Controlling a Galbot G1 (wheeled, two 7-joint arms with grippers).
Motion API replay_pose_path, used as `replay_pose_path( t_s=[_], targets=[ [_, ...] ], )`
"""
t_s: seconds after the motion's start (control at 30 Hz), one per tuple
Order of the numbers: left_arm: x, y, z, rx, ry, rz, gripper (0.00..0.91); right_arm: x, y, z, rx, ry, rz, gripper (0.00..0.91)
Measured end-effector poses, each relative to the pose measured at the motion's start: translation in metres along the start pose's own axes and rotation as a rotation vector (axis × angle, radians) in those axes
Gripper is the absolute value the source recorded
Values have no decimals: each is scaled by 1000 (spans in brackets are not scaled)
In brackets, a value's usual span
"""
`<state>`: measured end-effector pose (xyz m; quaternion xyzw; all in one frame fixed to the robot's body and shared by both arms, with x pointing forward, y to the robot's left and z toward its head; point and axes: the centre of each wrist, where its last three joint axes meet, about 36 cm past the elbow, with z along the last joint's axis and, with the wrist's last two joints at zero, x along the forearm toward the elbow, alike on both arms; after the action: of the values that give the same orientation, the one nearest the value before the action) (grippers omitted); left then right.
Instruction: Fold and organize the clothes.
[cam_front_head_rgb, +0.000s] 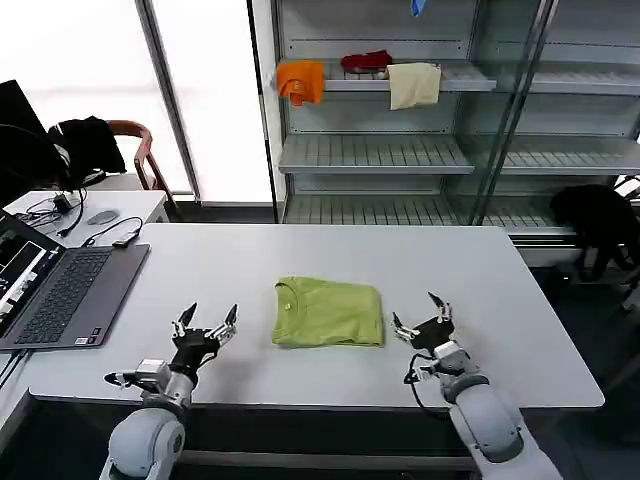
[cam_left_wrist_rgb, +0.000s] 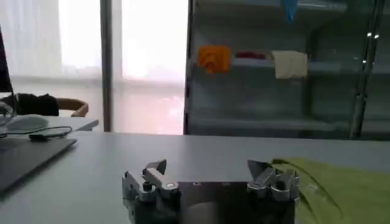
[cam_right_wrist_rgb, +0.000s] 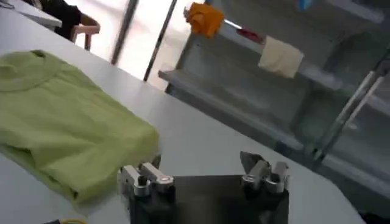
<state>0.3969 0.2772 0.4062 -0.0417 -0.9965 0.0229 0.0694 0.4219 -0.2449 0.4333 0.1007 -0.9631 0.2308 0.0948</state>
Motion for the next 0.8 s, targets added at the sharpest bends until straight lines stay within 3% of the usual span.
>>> replay_pose_path(
  t_s=[0.17,0.37,0.8],
  targets=[
    [8,8,0,8,-15,-19,907,10,-29,14,-3,17,54,907],
    [14,14,-6,12,-38,-40,907,23,-62,13,-89,29,78,907],
    [23,7,-22,72,-50,-76,907,50,-63,-6,-276,39,50,907]
  ],
)
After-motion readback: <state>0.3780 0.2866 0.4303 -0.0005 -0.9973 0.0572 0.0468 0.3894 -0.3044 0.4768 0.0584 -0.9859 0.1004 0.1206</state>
